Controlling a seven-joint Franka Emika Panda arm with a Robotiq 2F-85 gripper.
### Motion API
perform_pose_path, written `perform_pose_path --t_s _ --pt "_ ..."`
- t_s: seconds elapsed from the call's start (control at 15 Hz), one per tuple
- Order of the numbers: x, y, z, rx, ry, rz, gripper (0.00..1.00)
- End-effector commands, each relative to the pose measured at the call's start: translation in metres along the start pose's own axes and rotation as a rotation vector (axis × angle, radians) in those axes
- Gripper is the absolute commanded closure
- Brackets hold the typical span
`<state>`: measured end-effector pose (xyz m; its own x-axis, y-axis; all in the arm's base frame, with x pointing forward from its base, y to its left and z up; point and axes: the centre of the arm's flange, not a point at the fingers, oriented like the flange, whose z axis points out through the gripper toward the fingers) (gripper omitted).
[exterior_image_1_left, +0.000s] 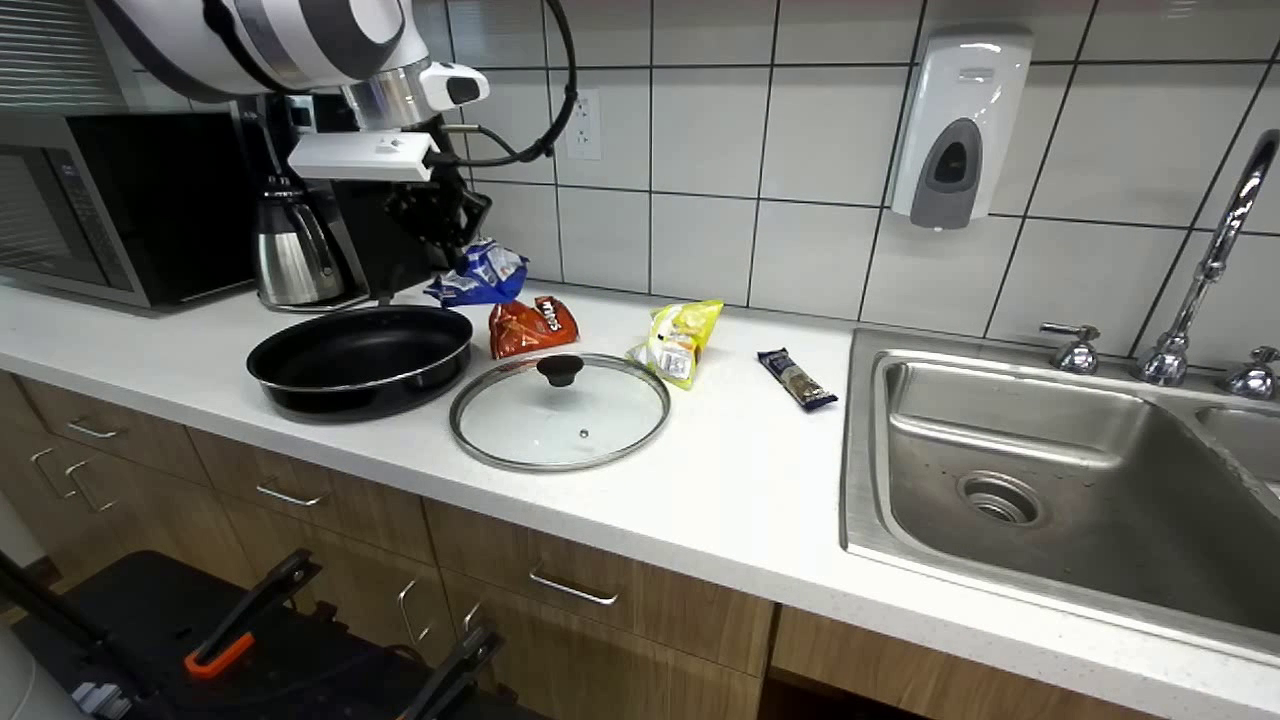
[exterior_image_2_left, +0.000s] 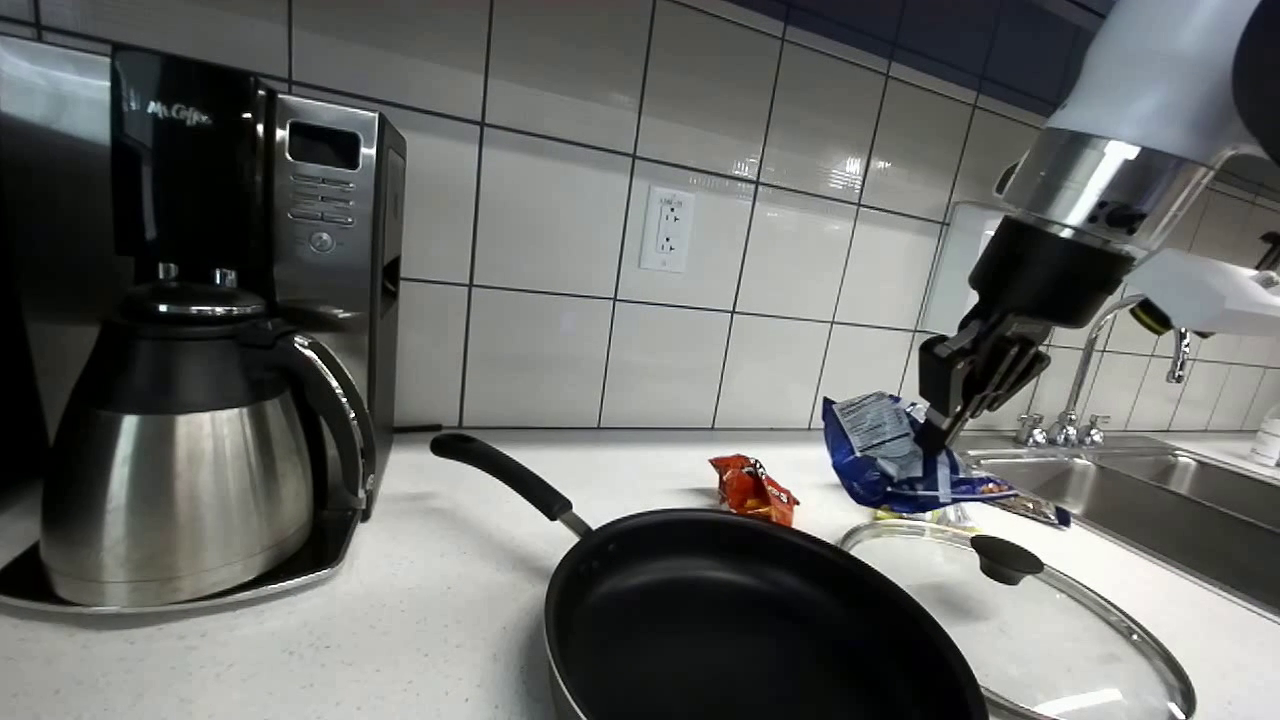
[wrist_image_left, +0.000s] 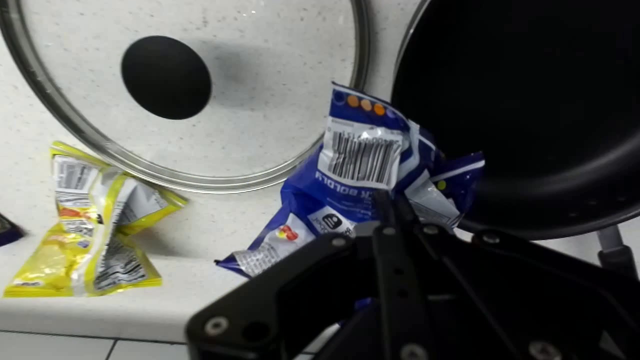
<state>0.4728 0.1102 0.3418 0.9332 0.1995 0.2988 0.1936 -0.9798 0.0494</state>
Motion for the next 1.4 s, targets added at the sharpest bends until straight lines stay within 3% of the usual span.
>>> perform_pose_path --t_s 0.0,0.6,1.33 --pt "0.027 -0.030 0.013 0.046 -0.038 -0.073 1.00" --pt "0.059 -0.092 0.049 0.162 -0.085 -0.258 1.00" --pt "0.075 -0.138 0.103 0.284 -0.179 -0.431 1.00"
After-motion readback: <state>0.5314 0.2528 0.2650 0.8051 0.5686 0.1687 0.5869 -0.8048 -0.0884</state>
